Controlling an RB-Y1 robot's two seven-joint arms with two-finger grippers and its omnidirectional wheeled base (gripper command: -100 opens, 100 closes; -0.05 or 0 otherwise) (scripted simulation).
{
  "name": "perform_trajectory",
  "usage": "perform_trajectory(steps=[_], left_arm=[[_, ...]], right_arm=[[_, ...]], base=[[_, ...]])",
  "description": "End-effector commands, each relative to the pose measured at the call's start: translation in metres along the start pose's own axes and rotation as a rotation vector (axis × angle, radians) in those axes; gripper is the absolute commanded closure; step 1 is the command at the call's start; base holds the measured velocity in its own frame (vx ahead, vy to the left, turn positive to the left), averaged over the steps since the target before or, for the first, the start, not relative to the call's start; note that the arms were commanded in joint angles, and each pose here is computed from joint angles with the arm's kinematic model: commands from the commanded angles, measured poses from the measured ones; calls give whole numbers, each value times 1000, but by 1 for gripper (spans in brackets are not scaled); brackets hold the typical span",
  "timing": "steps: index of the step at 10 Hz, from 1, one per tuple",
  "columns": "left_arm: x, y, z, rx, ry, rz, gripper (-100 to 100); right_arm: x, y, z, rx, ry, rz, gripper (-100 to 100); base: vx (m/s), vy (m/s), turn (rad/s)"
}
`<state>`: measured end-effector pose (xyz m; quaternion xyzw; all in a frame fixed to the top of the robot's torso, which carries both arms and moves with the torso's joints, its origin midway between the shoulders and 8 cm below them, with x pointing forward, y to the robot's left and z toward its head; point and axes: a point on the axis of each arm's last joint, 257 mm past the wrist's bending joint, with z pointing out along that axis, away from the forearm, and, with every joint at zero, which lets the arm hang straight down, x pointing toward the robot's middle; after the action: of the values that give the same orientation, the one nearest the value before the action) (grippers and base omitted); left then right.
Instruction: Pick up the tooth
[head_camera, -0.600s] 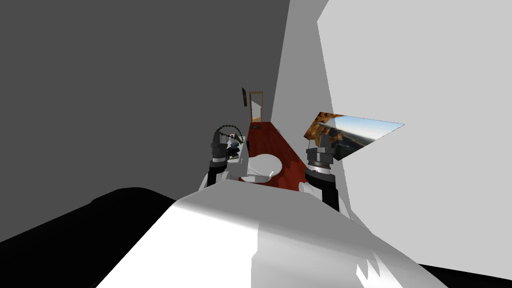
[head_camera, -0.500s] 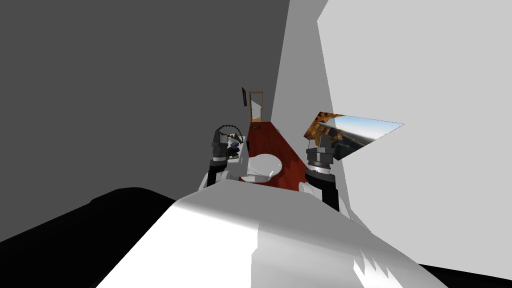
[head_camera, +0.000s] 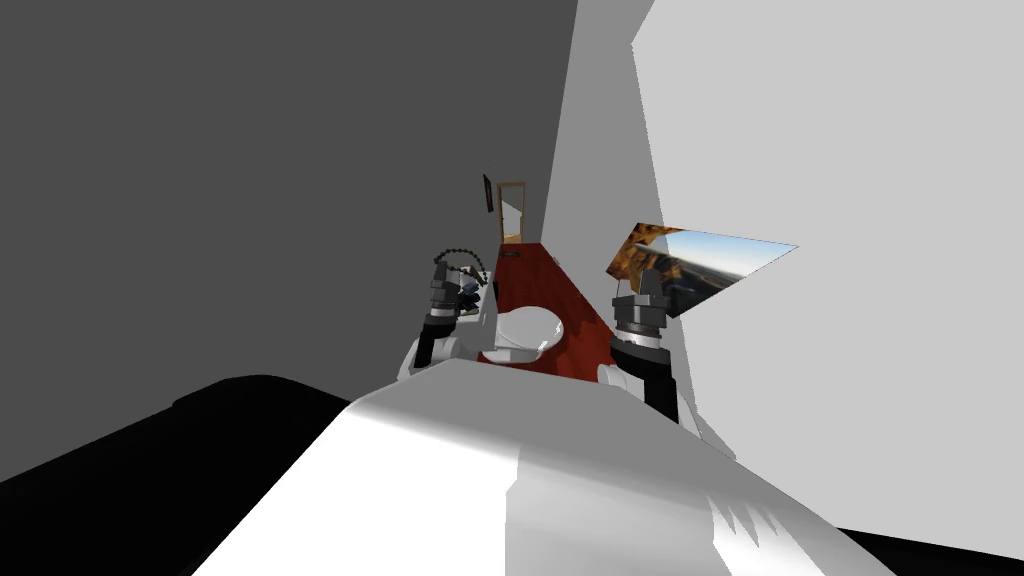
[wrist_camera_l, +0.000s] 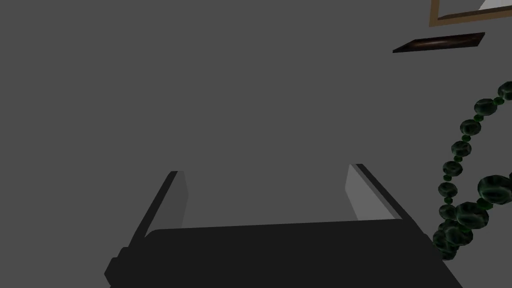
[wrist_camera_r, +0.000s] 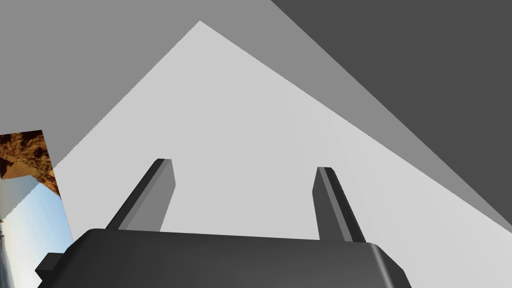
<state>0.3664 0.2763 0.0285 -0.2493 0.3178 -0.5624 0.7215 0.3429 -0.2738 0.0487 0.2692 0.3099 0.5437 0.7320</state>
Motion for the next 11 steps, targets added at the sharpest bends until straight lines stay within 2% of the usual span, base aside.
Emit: perform_trajectory(steps=[1, 2, 3, 4, 5, 6, 8, 9, 10, 11], left_arm=[[1, 6, 2, -26, 4, -13, -100], [2, 15, 8, -49, 10, -41, -100], [3, 19, 8, -66, 11, -41, -100], [4, 27, 15, -84, 15, -73, -100], [5, 33, 14, -109, 17, -73, -100], [6, 38, 22, -117, 20, -108, -100], [7, 48, 20, -158, 23, -107, -100], [10, 55, 28, -174, 28, -145, -100], [11, 62, 27, -204, 30, -145, -100], [13, 66, 35, -211, 34, -185, -100]], right_arm=[[0, 0, 0, 0, 0, 0, 0], [0, 0, 0, 0, 0, 0, 0], [0, 0, 0, 0, 0, 0, 0], [0, 0, 0, 0, 0, 0, 0], [0, 0, 0, 0, 0, 0, 0], [0, 0, 0, 0, 0, 0, 0], [0, 0, 0, 0, 0, 0, 0], [0, 0, 0, 0, 0, 0, 0], [0, 0, 0, 0, 0, 0, 0], [0, 0, 0, 0, 0, 0, 0]], base=[[-34, 3, -10], [-49, 4, -16], [-41, 4, -12], [-41, 5, -15], [-41, 7, -10], [-62, 2, -20], [-37, 5, -5], [-46, 9, -20], [-50, 7, -16], [-68, 0, -23]])
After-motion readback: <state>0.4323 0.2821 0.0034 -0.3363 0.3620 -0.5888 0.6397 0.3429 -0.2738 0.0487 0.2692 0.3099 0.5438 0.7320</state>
